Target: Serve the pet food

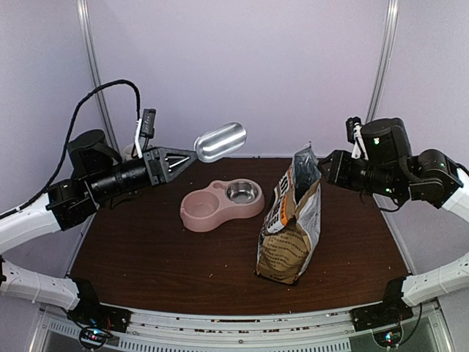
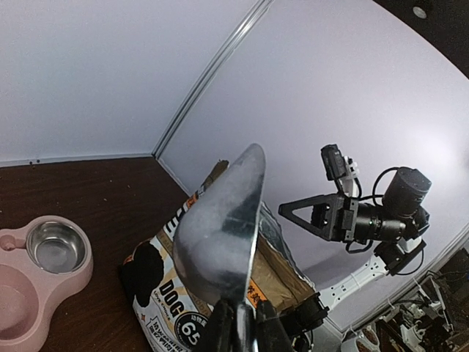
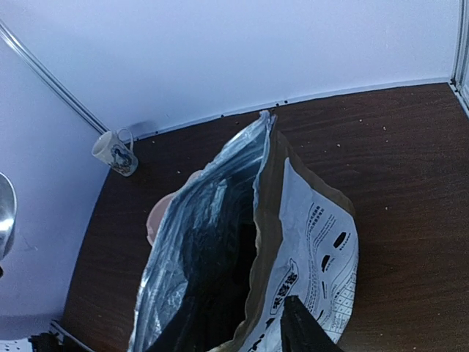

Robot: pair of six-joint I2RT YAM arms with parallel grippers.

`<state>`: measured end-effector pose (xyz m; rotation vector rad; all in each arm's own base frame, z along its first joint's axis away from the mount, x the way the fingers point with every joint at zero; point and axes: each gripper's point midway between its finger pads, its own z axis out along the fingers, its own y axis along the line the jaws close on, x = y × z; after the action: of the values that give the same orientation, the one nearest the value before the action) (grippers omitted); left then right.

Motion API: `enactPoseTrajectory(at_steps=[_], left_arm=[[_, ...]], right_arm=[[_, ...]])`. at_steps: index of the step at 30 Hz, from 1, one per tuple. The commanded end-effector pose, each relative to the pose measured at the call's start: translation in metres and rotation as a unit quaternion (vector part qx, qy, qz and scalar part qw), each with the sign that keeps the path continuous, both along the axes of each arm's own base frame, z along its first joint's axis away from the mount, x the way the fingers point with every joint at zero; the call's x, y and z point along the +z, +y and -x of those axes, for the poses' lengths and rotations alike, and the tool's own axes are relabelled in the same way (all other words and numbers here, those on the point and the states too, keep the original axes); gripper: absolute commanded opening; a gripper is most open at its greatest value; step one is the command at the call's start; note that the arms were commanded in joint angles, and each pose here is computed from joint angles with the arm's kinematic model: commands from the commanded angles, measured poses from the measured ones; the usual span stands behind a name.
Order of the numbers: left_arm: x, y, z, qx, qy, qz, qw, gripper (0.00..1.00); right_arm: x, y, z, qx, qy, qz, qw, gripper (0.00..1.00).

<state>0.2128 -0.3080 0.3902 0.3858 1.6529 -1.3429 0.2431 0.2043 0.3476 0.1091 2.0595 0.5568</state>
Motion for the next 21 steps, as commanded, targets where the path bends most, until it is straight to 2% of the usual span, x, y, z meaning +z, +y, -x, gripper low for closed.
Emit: enactPoseTrajectory(at_steps=[1, 5, 6, 8, 11, 12, 16, 21], left_arm=[[0.010, 0.005, 0.007, -0.011, -0.004, 0.013, 1.000, 0.00], [0.005, 0.007, 0.007, -0.006, 0.000, 0.010, 1.000, 0.00], [0.004, 0.008, 0.006, -0.004, 0.001, 0.009, 1.000, 0.00], [0.002, 0.008, 0.006, -0.001, 0.003, 0.007, 1.000, 0.00], [0.000, 0.009, 0.005, 0.000, 0.005, 0.006, 1.000, 0.00], [0.000, 0.009, 0.005, 0.001, 0.006, 0.006, 1.000, 0.00], [-0.001, 0.010, 0.006, 0.002, 0.007, 0.002, 1.000, 0.00], [0.000, 0.014, 0.005, 0.010, 0.006, -0.002, 1.000, 0.00]], right_arm=[[-0.019, 0.008, 0.000, 0.013, 0.039, 0.034, 0.999, 0.36], [-0.029, 0.015, -0.004, 0.014, 0.049, 0.044, 0.998, 0.39], [-0.031, 0.016, -0.005, 0.013, 0.051, 0.049, 0.997, 0.36], [-0.037, 0.016, -0.008, 0.006, 0.057, 0.062, 0.996, 0.27], [-0.044, 0.006, -0.014, -0.017, 0.060, 0.084, 0.994, 0.05], [-0.046, 0.000, -0.017, -0.025, 0.060, 0.089, 0.994, 0.00], [-0.032, -0.037, -0.037, -0.064, 0.037, 0.103, 0.992, 0.00], [0.026, -0.102, -0.054, -0.134, -0.013, 0.122, 0.983, 0.00]])
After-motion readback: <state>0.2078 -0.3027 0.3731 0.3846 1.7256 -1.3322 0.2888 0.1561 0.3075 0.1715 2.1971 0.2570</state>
